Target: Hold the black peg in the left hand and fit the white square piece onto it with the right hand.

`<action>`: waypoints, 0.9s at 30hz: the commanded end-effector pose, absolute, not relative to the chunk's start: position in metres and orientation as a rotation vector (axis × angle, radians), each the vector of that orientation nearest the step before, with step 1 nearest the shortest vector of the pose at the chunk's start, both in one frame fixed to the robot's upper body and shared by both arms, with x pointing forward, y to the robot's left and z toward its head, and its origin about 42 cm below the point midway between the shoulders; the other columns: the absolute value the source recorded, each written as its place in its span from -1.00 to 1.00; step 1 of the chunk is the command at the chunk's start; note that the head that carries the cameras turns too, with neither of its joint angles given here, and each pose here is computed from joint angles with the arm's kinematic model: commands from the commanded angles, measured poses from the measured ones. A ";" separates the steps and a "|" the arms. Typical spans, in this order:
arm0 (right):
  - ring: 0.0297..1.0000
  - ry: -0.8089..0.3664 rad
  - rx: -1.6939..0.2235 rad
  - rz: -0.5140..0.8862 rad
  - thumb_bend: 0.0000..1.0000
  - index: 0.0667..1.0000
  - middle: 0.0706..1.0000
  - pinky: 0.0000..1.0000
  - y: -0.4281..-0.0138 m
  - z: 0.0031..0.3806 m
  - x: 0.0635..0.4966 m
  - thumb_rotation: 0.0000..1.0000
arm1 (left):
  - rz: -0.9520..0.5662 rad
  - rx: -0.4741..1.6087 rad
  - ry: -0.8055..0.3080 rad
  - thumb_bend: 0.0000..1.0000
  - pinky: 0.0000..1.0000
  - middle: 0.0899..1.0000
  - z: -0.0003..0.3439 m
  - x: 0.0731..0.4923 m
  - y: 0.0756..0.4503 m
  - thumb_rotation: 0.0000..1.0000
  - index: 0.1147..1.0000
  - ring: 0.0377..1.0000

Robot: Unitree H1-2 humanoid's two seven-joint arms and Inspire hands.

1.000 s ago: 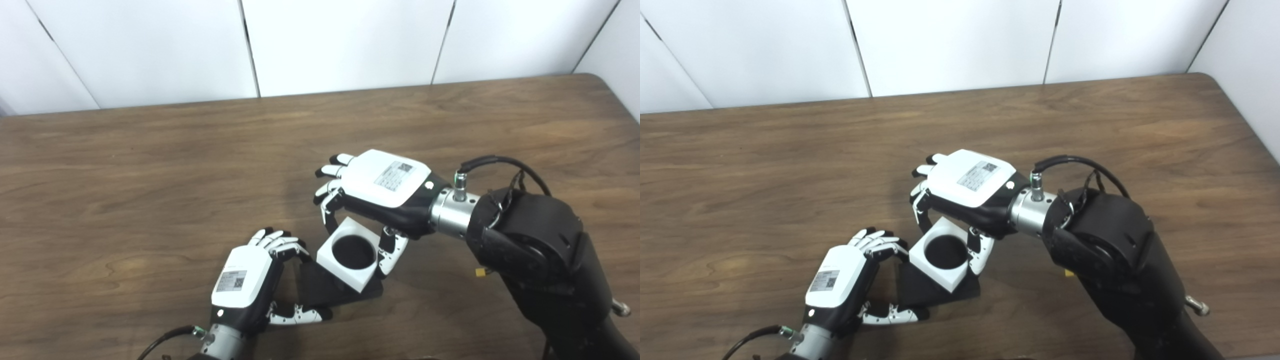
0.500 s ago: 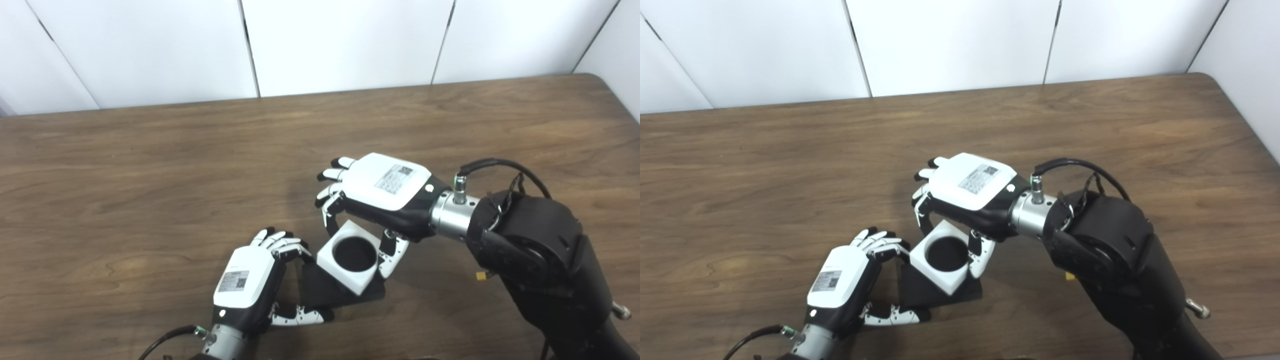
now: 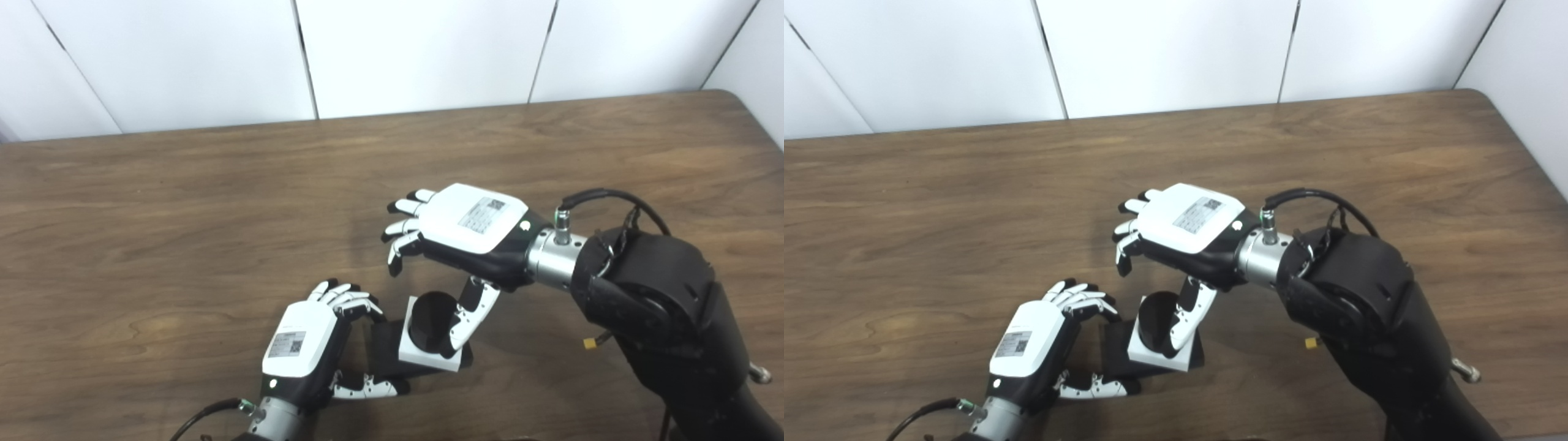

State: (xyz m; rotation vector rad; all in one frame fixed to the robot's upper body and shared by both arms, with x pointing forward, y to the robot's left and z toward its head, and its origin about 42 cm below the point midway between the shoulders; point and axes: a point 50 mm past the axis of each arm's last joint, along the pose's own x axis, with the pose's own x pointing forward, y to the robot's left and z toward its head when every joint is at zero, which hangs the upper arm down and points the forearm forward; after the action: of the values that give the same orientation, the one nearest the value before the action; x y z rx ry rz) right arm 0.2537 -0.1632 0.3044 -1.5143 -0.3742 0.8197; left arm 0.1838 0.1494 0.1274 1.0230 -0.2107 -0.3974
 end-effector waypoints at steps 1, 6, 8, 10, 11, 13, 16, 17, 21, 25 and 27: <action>0.96 -0.407 -1.538 0.767 1.00 0.38 0.76 0.98 -0.165 0.319 0.256 -0.06 | -0.398 1.028 -0.231 0.04 0.87 0.45 0.129 0.185 0.146 -0.90 -0.16 0.69; 1.00 -0.385 -1.543 0.754 1.00 0.68 0.86 1.00 -0.169 0.321 0.256 -0.01 | -0.393 1.030 -0.232 0.04 0.85 0.43 0.129 0.185 0.146 -0.90 -0.16 0.68; 1.00 -0.381 -1.536 0.750 1.00 0.71 0.88 1.00 -0.170 0.320 0.256 0.00 | -0.394 1.031 -0.224 0.04 0.86 0.43 0.129 0.186 0.147 -0.90 -0.16 0.68; 1.00 -0.374 -1.537 0.750 1.00 0.72 0.88 1.00 -0.171 0.319 0.255 0.01 | -0.395 1.034 -0.215 0.04 0.87 0.44 0.130 0.185 0.147 -0.90 -0.16 0.67; 1.00 -0.370 -1.535 0.751 1.00 0.73 0.89 1.00 -0.171 0.318 0.255 0.02 | -0.395 1.041 -0.214 0.05 0.87 0.43 0.130 0.185 0.147 -0.89 -0.16 0.66; 1.00 -0.362 -1.529 0.751 1.00 0.77 0.90 1.00 -0.172 0.317 0.254 0.04 | -0.398 1.065 -0.206 0.05 0.86 0.43 0.131 0.185 0.147 -0.87 -0.15 0.65; 1.00 -0.352 -1.521 0.747 1.00 0.85 0.91 1.00 -0.173 0.316 0.253 0.07 | -0.411 1.123 -0.192 0.75 0.86 0.54 0.133 0.184 0.146 -0.34 0.33 0.69; 1.00 -0.347 -1.517 0.745 1.00 0.87 0.92 1.00 -0.174 0.316 0.253 0.08 | -0.411 1.134 -0.194 0.87 0.86 0.59 0.133 0.184 0.146 -0.20 0.45 0.70; 1.00 -0.339 -1.511 0.736 1.00 0.90 0.92 1.00 -0.177 0.316 0.252 0.08 | -0.423 1.155 -0.194 0.99 0.88 0.75 0.133 0.184 0.148 0.09 0.74 0.78; 1.00 -0.323 -1.511 0.726 1.00 0.90 0.92 1.00 -0.181 0.315 0.252 0.10 | -0.437 1.129 -0.178 1.00 0.96 0.93 0.139 0.186 0.153 0.21 0.97 0.91; 1.00 -0.321 -1.509 0.721 1.00 0.91 0.93 1.00 -0.182 0.315 0.252 0.11 | -0.438 1.108 -0.173 1.00 0.99 0.99 0.142 0.186 0.156 0.22 0.99 0.98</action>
State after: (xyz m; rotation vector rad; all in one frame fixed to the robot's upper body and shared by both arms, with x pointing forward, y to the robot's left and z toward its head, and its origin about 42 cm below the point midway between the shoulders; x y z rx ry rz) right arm 0.2552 -0.1776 0.3060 -1.4999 -0.3165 0.7471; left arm 0.1839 0.1510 0.1300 1.1257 -0.1502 -0.4682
